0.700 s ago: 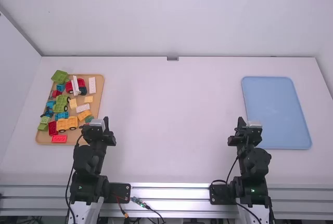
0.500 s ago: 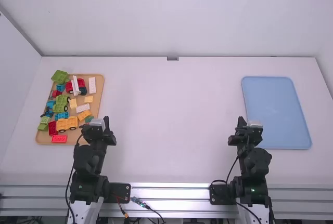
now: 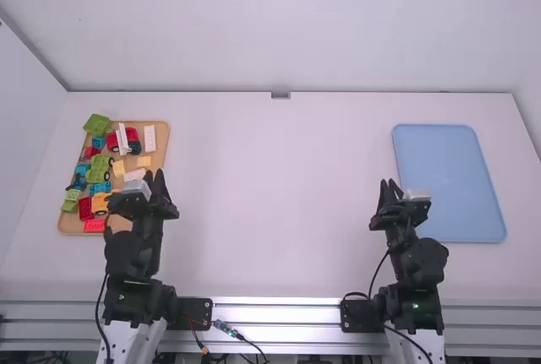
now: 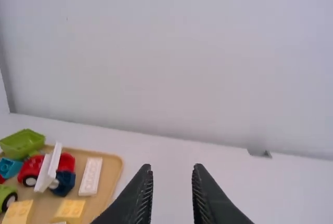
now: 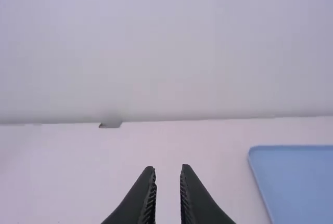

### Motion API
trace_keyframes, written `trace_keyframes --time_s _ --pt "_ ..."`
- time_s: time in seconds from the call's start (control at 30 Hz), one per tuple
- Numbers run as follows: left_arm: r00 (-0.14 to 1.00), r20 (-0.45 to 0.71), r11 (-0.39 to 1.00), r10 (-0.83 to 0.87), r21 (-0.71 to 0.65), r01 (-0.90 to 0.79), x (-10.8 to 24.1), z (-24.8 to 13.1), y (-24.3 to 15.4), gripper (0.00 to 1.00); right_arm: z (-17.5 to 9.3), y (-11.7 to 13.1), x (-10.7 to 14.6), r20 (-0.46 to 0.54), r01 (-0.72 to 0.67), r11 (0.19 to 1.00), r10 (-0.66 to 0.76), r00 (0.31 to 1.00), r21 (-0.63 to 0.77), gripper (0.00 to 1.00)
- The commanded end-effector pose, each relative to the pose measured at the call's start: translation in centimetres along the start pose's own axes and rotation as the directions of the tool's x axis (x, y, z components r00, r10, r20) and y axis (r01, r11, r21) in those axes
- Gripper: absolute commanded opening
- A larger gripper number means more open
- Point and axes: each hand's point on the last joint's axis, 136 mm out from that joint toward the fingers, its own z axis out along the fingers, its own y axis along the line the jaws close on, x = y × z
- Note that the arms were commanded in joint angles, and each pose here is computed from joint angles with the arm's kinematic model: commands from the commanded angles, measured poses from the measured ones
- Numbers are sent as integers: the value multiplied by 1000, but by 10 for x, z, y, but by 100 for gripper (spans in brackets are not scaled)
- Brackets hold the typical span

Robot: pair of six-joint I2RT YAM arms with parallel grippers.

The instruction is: Assemble lego blocks to make yellow taxi

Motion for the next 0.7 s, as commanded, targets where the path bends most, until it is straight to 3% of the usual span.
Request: trace_keyframes --time_s 0.0,0.3,0.57,0.67 --pt "999 49 1000 -16 -16 17 -28 2 0 25 -1 4 -27 53 32 999 -32 998 -13 16" --pt "997 74 1000 -21 -10 21 -73 22 -9 43 3 7 -80 156 46 999 -42 987 -18 27" --pt "999 -35 1000 -18 -24 17 -42 44 -9 56 12 7 -98 131 13 1000 -9 991 -24 37" --pt "994 -110 999 -7 -33 4 -24 54 -8 63 19 7 -98 79 10 1000 -8 997 -23 42"
